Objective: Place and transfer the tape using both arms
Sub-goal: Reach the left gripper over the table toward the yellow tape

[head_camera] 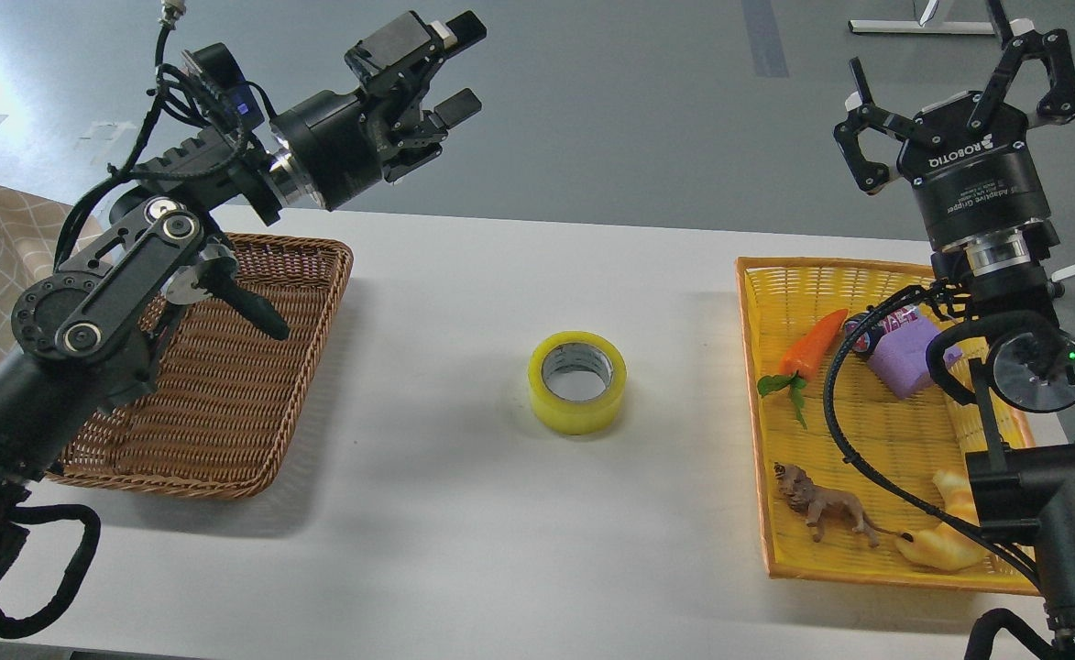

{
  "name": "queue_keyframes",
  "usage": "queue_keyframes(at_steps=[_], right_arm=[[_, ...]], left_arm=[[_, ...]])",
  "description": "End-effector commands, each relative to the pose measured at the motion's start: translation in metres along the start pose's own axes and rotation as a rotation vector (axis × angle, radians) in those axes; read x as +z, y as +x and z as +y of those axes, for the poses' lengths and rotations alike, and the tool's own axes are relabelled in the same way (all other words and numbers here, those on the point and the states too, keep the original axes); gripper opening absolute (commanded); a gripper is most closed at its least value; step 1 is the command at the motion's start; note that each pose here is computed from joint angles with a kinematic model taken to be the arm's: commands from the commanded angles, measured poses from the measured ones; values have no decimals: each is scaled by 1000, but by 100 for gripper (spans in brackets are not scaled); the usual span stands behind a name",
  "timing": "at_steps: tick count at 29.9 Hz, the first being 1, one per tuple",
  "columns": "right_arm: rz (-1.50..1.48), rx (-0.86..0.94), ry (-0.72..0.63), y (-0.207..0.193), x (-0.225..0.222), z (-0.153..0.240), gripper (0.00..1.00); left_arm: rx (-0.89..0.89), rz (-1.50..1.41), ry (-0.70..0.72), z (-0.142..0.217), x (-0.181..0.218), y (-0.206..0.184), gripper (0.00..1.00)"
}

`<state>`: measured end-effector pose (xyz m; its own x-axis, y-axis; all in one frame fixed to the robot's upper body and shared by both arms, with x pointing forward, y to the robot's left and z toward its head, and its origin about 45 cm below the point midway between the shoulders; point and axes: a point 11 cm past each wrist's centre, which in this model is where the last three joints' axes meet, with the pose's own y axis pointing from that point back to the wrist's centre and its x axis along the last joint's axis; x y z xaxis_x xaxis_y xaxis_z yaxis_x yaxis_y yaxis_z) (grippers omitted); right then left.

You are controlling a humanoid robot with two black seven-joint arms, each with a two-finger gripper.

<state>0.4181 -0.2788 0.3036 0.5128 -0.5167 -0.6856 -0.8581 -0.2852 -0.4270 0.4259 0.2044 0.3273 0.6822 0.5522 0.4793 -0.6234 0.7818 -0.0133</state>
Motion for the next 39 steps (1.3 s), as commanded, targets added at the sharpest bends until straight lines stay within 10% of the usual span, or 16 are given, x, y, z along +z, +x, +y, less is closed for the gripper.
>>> queue_keyframes(at_steps=[1,39], right_arm=[[9,11,-5,4,-2,5,100],[-1,92,-25,27,8,34,100]], left_arm=[[-82,-153,88,0,-8,-11,98],[-327,-643,412,-7,-43,-45,98]])
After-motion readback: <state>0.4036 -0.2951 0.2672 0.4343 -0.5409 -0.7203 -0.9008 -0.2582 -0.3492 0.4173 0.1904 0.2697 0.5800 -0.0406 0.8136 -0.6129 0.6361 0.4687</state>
